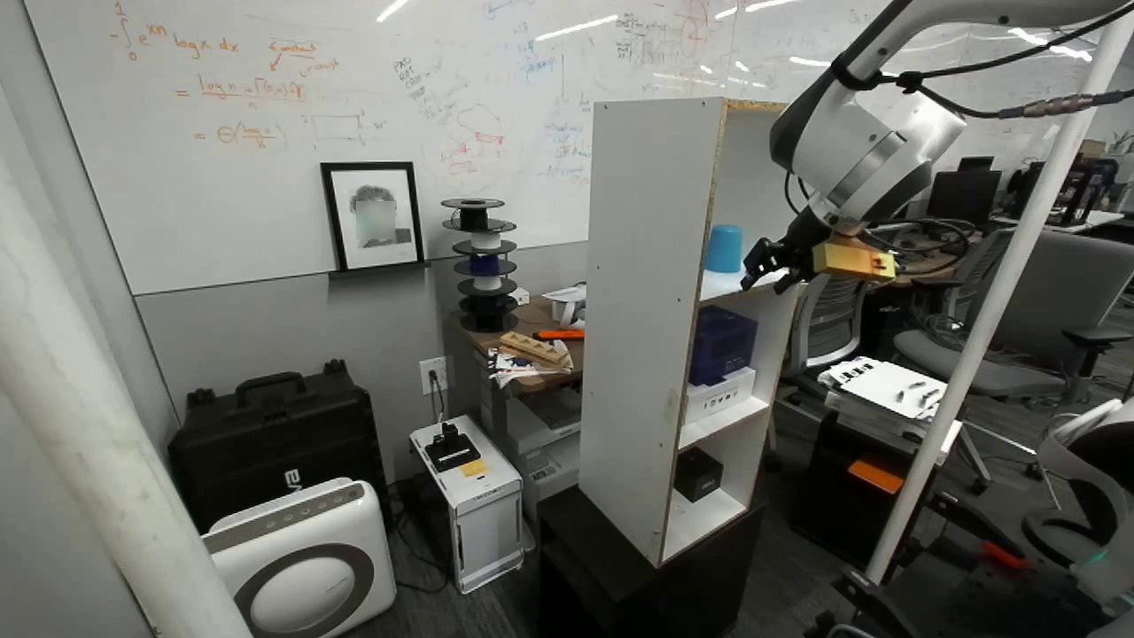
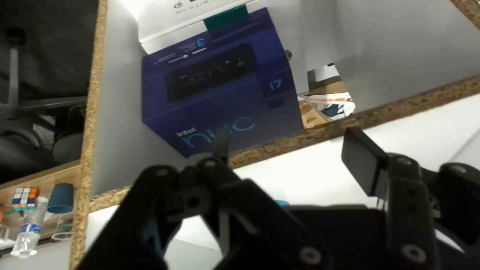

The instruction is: Put the blue cup on top of the shelf.

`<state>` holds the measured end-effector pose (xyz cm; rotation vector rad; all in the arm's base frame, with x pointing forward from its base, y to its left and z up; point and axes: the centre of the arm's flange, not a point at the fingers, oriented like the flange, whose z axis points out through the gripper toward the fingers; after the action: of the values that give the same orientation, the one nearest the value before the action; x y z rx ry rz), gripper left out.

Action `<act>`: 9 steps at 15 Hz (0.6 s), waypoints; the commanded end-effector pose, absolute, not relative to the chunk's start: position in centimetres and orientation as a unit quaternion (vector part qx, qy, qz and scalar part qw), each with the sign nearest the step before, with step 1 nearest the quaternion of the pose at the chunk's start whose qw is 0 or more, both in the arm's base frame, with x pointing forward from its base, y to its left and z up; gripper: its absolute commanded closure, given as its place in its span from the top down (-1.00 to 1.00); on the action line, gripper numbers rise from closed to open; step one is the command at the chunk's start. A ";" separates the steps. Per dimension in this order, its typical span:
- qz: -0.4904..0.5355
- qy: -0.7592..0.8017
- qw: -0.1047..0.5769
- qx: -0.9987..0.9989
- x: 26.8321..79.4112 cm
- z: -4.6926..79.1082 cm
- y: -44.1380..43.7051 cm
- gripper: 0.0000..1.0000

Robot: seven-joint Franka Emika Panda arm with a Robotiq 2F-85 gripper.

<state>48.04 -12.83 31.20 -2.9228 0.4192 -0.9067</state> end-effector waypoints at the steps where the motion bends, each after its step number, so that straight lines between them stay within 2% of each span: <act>1: -0.335 0.103 -0.048 -0.935 45.8 31.4 -11.8 1.00; 5: -0.394 0.090 -0.104 -0.909 45.8 34.6 -11.2 1.00; 9: -0.451 0.105 -0.091 -0.882 46.9 36.8 -12.5 1.00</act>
<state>47.37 -10.81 37.65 -3.0514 0.3275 -1.3602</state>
